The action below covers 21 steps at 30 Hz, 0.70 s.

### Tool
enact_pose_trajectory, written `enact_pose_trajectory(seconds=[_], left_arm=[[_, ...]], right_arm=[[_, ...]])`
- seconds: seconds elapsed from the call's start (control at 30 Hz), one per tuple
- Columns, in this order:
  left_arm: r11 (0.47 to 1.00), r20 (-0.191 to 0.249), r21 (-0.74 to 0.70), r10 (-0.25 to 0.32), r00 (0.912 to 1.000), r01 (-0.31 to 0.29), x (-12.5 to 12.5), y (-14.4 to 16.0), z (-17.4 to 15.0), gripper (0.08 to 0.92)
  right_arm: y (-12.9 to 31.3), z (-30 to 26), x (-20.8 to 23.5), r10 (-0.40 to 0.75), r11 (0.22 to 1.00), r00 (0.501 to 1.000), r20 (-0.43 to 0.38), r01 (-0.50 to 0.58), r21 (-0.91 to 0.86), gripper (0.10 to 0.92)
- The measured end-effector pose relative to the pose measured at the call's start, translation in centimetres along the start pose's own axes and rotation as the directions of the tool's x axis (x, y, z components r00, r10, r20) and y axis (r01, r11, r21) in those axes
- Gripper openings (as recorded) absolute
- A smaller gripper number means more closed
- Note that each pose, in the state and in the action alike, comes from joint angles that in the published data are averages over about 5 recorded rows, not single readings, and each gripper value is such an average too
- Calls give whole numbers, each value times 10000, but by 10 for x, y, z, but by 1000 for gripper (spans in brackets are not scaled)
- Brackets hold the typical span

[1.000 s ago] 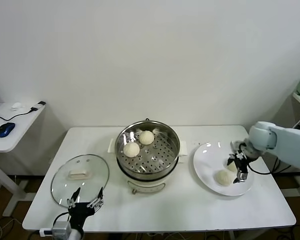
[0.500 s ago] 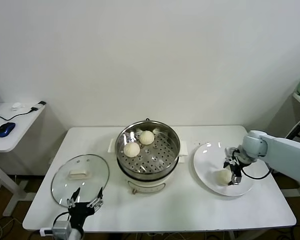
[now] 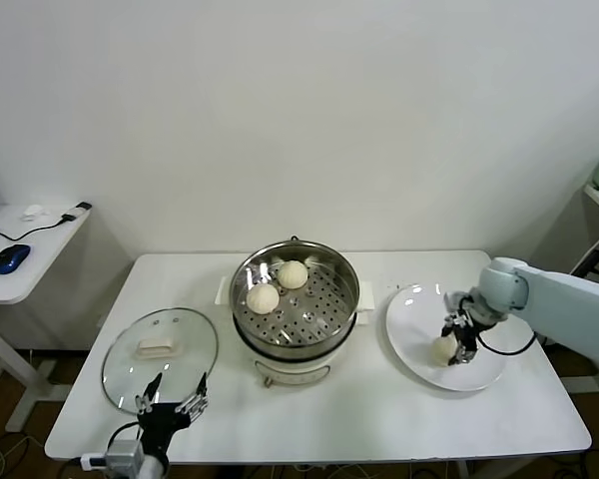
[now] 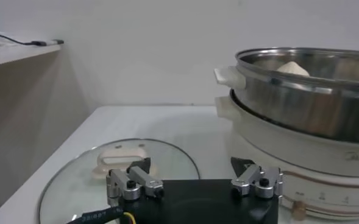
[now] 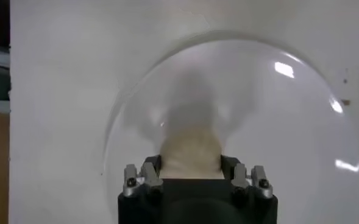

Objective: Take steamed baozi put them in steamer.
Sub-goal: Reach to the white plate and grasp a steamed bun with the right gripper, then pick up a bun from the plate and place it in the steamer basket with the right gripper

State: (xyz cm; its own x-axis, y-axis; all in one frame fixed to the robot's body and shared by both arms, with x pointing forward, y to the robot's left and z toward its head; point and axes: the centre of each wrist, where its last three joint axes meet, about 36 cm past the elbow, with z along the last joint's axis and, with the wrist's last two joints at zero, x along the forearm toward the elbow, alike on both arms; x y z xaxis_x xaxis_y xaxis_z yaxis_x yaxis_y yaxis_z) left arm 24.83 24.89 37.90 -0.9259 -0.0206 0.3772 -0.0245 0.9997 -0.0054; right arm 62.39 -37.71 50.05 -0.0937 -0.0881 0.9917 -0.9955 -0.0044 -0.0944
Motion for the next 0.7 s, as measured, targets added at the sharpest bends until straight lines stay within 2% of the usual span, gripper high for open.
enact_pose_trajectory(seconds=[0.2,0.37,0.53,0.7], left_arm=[[10000,67,-24,67,10000,-67,1,-2,-3,823],[10000,82,-74,64,9999,-64,0,0,-4,823],[10000,90,-56,56,9999,-55,0,0,-4,823],[10000,91,-65,55,9999,-55,0,0,-3,823]], right_arm=[[-48,-43,85,687,9868,9964,497,-752,1435,645],[-74,-120,167,1150,9111,9863,1184,-1522,3830,645],[-66,-212,203,784,7378,9832,1647,-1683,6537,645],[-44,-281,194,53,5179,9893,1461,-1277,8459,645]])
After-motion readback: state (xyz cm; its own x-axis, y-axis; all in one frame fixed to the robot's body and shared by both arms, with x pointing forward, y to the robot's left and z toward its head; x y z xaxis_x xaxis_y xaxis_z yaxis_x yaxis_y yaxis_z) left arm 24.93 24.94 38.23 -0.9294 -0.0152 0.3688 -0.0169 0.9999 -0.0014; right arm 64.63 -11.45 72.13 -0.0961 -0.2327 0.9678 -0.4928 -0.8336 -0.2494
